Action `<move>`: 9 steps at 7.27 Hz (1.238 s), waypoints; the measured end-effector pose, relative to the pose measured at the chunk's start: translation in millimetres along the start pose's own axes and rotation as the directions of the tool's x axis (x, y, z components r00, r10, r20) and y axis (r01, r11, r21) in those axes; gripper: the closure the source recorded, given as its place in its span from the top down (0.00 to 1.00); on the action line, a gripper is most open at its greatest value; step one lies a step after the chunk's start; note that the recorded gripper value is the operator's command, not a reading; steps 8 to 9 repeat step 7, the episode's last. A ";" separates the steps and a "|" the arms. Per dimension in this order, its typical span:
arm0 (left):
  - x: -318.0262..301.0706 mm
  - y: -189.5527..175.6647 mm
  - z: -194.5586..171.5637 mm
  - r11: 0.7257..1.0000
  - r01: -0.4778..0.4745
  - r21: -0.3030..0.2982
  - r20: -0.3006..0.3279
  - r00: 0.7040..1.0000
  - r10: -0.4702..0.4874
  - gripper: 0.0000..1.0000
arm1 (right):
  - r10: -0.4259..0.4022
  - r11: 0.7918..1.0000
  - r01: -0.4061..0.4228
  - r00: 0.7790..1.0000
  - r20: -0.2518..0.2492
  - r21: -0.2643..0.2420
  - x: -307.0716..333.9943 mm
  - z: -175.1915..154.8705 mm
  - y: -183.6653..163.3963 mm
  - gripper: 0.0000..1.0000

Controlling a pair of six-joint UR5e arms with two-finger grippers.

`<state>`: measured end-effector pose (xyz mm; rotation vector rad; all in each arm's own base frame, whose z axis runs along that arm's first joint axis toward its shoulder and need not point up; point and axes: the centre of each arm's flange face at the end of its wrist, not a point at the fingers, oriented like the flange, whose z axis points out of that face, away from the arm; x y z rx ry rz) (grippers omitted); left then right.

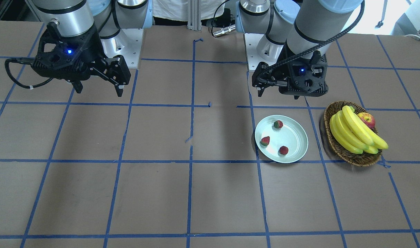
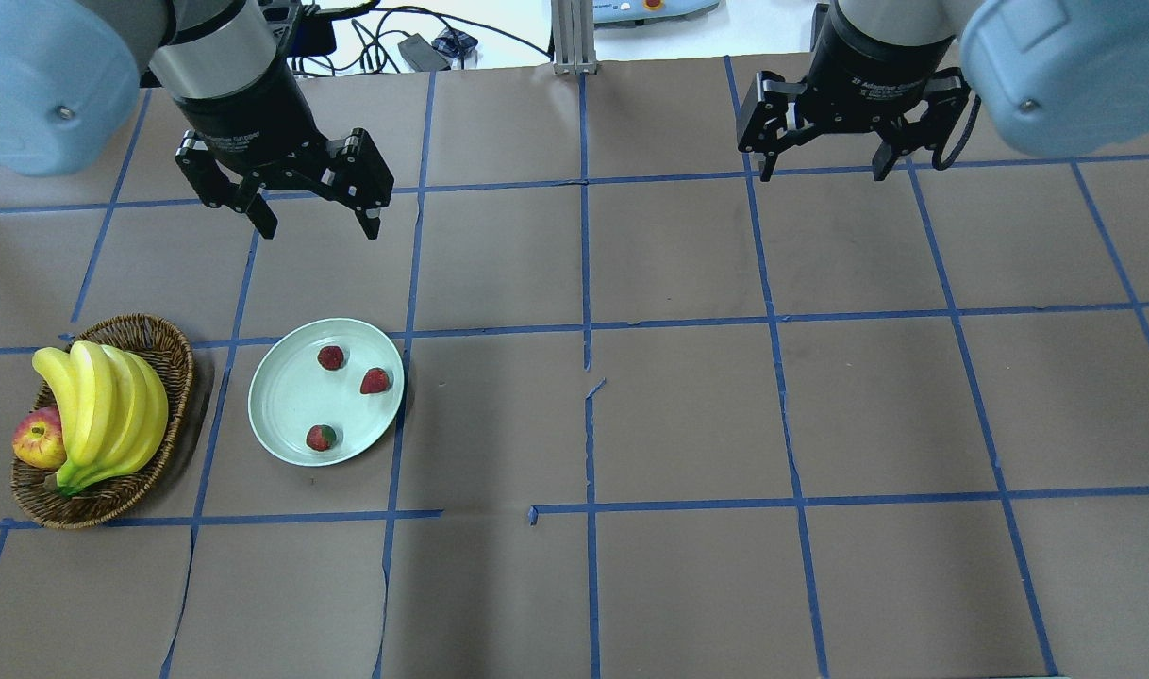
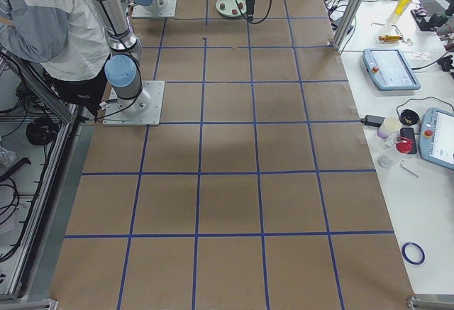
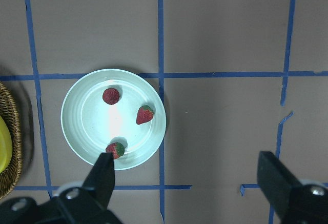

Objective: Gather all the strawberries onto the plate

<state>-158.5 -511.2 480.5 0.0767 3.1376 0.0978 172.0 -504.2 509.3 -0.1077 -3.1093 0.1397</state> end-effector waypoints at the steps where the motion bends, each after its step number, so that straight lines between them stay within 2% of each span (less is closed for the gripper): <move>1: 0.5 -0.2 2.1 1.000 0.000 0.006 0.000 1.000 0.000 1.00 | 0.001 1.000 -0.001 1.000 0.000 -0.002 -0.1 -0.1 -0.2 1.00; 9: 1.6 4.2 -0.4 1.000 -0.003 0.018 0.002 1.000 0.003 1.00 | 0.001 1.000 -0.001 1.000 0.004 0.000 -0.4 -1.6 0.1 1.00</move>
